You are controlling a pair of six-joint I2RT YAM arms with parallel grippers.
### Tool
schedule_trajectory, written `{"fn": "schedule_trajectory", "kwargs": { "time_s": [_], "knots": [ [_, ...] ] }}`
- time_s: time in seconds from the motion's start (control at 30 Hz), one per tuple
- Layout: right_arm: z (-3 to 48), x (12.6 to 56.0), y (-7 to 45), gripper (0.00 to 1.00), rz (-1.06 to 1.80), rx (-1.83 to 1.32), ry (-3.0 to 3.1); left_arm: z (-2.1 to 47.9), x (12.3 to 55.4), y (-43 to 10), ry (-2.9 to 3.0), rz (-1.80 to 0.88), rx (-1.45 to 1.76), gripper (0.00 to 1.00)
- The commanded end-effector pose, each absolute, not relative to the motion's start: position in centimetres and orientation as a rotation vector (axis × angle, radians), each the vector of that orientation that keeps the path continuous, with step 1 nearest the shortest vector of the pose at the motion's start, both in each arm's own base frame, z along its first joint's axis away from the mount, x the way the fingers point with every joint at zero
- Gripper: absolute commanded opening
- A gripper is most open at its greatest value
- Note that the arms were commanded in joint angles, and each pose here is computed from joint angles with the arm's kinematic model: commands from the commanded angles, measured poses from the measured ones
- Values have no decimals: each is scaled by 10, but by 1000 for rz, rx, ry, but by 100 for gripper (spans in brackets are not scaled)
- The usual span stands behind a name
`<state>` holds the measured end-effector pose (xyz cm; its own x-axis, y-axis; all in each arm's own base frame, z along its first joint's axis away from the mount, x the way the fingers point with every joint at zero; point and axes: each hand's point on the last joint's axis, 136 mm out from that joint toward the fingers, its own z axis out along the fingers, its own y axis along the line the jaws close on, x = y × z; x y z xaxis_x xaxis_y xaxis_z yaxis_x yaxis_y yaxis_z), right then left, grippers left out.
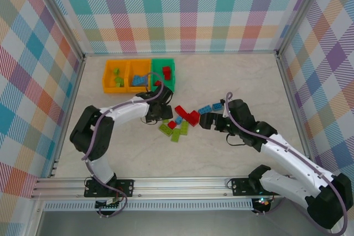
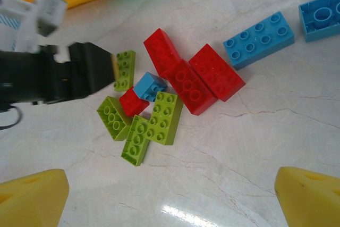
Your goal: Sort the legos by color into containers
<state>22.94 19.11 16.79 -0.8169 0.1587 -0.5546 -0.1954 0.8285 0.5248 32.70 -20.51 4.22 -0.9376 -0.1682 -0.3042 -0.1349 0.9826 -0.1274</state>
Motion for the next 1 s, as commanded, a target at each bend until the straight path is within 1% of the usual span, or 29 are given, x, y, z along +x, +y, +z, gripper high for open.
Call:
{"fn": "schedule_trajectory", "kwargs": {
  "time_s": [0.0, 0.03, 0.13, 0.3, 0.4, 0.5, 0.57, 0.63, 0.73, 0.87, 0.97],
  "knots": [
    [165, 225, 188, 100, 777, -8, 2406, 37, 338, -221, 2813, -171, -164, 75],
    [165, 225, 187, 100, 777, -8, 2405, 33, 338, -222, 2824, -166, -163, 74],
    [166, 225, 186, 100, 774, -6, 2404, 21, 337, -224, 2850, -163, -163, 67],
    [164, 227, 188, 100, 773, -11, 2406, 9, 330, -209, 2879, -43, -153, 51],
    [164, 229, 192, 100, 781, -28, 2408, 7, 324, -201, 2883, -6, -146, 43],
    [163, 226, 207, 100, 841, -120, 2435, 14, 320, -200, 2873, -52, -152, 35],
    [159, 220, 220, 100, 898, -190, 2482, 24, 321, -199, 2847, -104, -170, 32],
    [154, 215, 233, 100, 938, -253, 2528, 40, 324, -195, 2806, -132, -184, 29],
    [147, 209, 250, 100, 940, -339, 2573, 74, 336, -177, 2717, -122, -225, 28],
    [143, 209, 262, 100, 936, -379, 2590, 115, 365, -130, 2594, -127, -372, 28],
    [144, 211, 262, 100, 934, -367, 2579, 131, 394, -87, 2534, -96, -498, 27]
  ]
}}
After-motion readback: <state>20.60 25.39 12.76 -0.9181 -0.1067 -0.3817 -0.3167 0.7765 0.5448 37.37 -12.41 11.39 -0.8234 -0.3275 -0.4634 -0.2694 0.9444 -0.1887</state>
